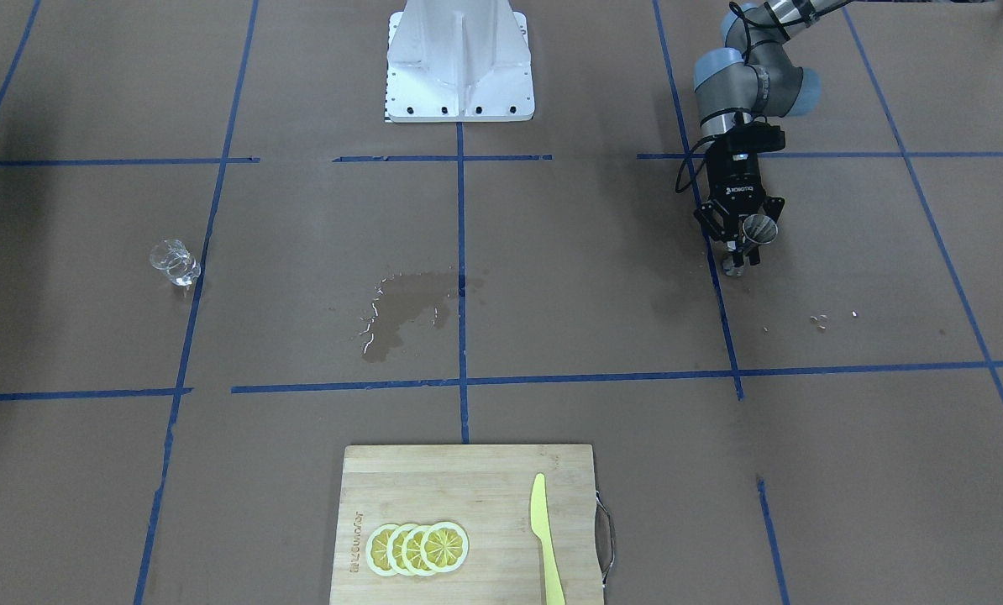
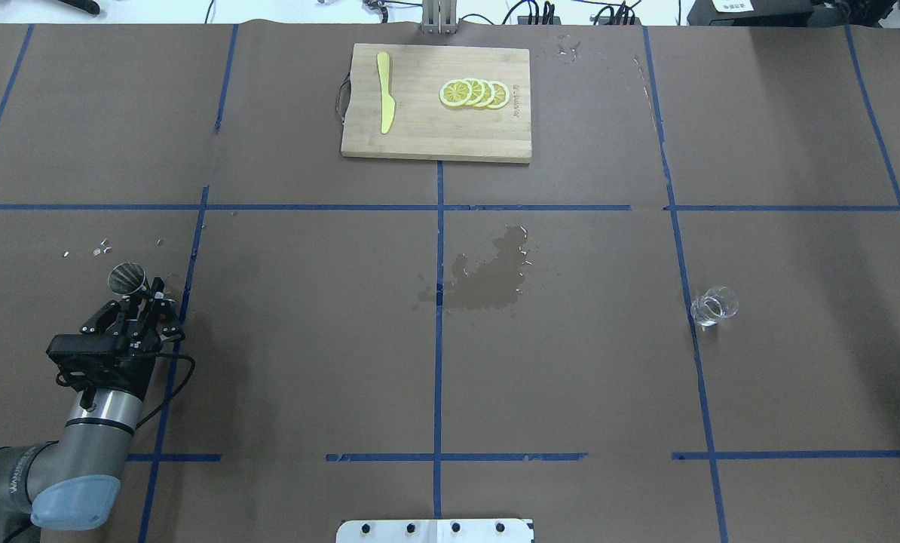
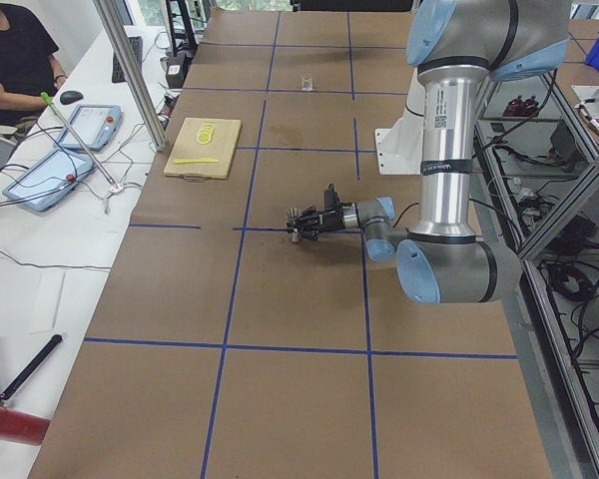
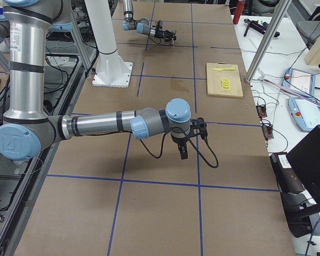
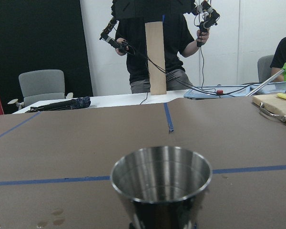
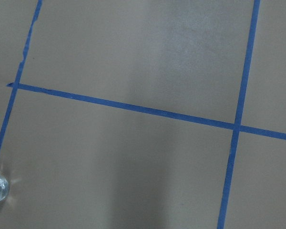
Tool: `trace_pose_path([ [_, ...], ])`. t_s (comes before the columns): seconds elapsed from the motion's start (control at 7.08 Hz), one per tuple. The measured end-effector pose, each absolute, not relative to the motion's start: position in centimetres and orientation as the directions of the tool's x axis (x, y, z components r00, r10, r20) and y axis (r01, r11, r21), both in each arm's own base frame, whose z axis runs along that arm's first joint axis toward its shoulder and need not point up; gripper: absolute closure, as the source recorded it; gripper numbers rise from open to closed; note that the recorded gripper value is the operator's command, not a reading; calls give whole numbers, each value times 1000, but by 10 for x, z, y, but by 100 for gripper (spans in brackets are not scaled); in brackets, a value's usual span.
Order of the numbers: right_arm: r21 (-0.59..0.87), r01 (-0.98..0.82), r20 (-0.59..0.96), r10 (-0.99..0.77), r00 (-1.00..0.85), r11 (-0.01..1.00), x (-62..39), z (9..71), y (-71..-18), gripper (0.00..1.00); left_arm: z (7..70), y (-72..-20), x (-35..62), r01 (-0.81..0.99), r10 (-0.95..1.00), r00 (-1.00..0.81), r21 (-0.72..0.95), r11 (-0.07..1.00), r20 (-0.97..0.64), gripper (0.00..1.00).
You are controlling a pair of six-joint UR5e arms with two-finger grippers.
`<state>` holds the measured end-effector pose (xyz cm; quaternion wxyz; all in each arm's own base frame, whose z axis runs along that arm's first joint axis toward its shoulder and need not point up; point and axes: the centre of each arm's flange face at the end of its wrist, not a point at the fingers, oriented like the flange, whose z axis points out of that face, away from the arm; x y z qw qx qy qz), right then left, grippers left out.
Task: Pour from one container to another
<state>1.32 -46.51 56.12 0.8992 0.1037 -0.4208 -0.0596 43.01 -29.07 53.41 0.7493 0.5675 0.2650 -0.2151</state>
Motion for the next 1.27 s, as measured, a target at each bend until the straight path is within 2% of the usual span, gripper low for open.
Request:
trace_pose_path([
  [0.71,279,-33,769,-203,606,960,-29,524,-476,0,495,-293,435,688,39,695,679,257,-718,100],
  [0.99,383,-158,756,-211,619,910,-96,501,-469,0,479,-294,444,690,58,688,677,256,-723,100],
  [1.27,395,-299,801,-165,576,869,-164,476,-435,0,474,-295,446,686,64,691,681,254,-720,100],
])
